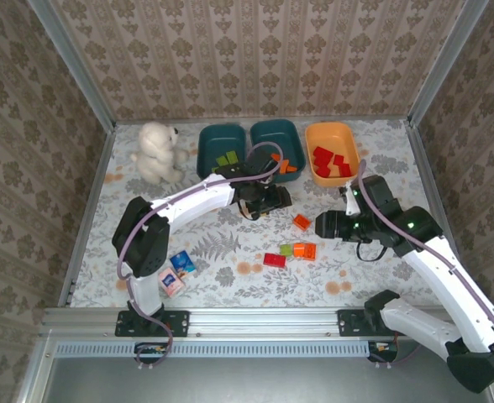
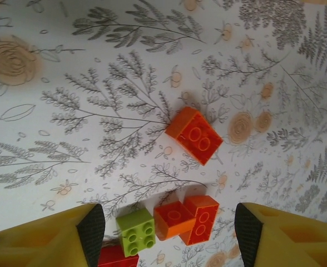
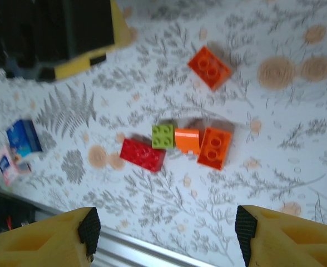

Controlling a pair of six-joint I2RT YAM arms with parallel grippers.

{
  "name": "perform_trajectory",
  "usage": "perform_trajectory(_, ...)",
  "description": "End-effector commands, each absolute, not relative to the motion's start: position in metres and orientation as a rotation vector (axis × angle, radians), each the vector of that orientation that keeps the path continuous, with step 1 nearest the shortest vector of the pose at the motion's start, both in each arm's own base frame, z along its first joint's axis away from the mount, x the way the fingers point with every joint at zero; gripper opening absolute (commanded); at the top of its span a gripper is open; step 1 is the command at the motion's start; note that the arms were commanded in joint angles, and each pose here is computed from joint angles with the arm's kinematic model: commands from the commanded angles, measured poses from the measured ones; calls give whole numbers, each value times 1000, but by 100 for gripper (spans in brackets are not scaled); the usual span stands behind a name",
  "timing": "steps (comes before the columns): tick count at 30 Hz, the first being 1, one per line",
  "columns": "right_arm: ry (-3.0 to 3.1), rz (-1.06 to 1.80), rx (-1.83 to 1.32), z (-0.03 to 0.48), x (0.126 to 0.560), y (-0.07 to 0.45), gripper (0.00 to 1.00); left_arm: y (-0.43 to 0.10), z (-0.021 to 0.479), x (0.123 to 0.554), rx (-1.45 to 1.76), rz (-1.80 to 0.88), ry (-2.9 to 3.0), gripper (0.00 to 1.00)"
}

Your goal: Sort the legos into containers by color

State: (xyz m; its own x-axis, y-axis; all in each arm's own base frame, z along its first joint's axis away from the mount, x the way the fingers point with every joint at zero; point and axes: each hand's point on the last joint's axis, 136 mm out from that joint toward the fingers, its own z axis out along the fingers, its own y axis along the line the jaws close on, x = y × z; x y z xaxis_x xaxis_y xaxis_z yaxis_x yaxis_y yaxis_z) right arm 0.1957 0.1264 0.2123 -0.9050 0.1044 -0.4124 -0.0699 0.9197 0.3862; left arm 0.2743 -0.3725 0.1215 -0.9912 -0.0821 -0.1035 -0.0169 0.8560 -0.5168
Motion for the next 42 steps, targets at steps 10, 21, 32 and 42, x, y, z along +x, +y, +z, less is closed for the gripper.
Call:
perform_trajectory(10,2703,475,57,194,182,128,66,-343,88,216,62,-510,3123,58)
perform_trajectory(21,2696,468,92,195,180,128,66,-365,57,203,189,-394,3192,57)
perform_trajectory(32,2669,479,92,200,180,127,66,-379,45,202,310,-324,3201,57)
perform_trajectory(42,2657,480,82,204,185,130,66,-384,42,197,398,-200,3227,57)
